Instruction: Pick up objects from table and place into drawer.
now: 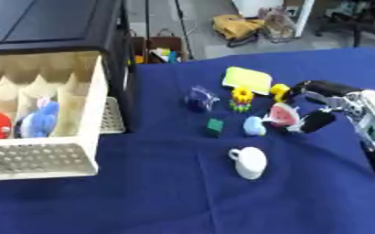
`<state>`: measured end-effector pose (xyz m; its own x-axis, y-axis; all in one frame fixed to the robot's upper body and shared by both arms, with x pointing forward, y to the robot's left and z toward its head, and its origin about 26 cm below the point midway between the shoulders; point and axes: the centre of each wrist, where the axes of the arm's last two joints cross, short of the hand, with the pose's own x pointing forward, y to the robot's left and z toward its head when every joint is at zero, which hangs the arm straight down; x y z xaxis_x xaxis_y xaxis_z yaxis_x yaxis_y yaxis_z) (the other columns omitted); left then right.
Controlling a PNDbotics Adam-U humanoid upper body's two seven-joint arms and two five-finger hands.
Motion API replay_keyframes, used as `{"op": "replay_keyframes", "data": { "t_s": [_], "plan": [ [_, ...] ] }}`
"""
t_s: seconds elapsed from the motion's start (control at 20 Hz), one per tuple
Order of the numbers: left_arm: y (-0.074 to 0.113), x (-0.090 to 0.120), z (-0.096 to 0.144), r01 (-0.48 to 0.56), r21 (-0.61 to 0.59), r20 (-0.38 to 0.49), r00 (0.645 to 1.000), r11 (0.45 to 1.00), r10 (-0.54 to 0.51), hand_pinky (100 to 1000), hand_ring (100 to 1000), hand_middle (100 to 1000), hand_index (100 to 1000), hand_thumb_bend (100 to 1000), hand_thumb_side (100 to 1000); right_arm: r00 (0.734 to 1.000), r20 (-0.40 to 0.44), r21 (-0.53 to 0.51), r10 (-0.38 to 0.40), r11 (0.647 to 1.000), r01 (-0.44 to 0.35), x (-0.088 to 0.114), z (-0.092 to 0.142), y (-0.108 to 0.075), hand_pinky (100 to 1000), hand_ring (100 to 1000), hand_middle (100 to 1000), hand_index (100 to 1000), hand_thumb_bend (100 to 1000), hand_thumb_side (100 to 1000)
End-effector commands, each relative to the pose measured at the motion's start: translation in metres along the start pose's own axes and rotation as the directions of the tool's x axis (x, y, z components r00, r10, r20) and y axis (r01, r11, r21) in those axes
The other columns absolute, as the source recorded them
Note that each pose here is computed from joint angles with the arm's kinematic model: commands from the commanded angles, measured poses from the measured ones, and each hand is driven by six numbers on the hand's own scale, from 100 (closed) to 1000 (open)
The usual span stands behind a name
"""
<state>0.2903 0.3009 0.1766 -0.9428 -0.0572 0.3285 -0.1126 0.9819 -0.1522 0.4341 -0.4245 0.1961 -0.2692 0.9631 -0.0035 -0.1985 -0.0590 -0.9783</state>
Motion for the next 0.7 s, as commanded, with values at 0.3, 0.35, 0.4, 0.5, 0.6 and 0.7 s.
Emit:
{"op": "replay_keyframes", "data": {
  "t_s": [0.3, 0.35, 0.4, 0.5, 0.6, 0.7],
  "plan": [
    [-0.0018, 0.003, -0.0074, -0.002, -0.022, 0.026, 1.0, 1.0, 0.002, 428, 491, 473, 684, 169, 1000, 1.0, -0.003, -0.037, -0.002, 0.999, 0.002, -0.0048, 0.0059, -0.0119, 814, 886, 689, 797, 554, 448],
    [-0.0019, 0.003, -0.0075, -0.002, -0.023, 0.026, 1.0, 1.0, 0.002, 428, 491, 473, 684, 170, 1000, 1.0, -0.001, -0.041, -0.003, 0.999, 0.003, -0.0046, 0.0061, -0.0124, 813, 885, 685, 793, 552, 447],
    [-0.0019, 0.003, -0.0075, -0.002, -0.023, 0.026, 1.0, 1.0, 0.003, 428, 491, 473, 684, 170, 1000, 1.0, 0.001, -0.045, -0.003, 0.999, 0.003, -0.0043, 0.0063, -0.0129, 812, 884, 682, 791, 551, 446],
    [-0.002, 0.003, -0.0076, -0.002, -0.024, 0.025, 1.0, 1.0, 0.002, 428, 491, 473, 684, 171, 1000, 1.0, 0.002, -0.052, -0.003, 0.999, 0.003, -0.0037, 0.0065, -0.0137, 809, 880, 667, 779, 548, 438],
    [-0.0021, 0.003, -0.0075, -0.001, -0.026, 0.023, 1.0, 1.0, 0.002, 428, 491, 473, 684, 171, 1000, 1.0, 0.002, -0.057, -0.005, 0.998, 0.005, -0.0036, 0.0066, -0.0137, 808, 878, 657, 770, 546, 432],
    [-0.0019, 0.003, -0.0074, 0.0, -0.027, 0.023, 1.0, 1.0, 0.001, 428, 491, 473, 684, 171, 1000, 1.0, 0.002, -0.062, -0.008, 0.998, 0.009, -0.0035, 0.0067, -0.0138, 807, 876, 650, 765, 540, 426]
  ]
}}
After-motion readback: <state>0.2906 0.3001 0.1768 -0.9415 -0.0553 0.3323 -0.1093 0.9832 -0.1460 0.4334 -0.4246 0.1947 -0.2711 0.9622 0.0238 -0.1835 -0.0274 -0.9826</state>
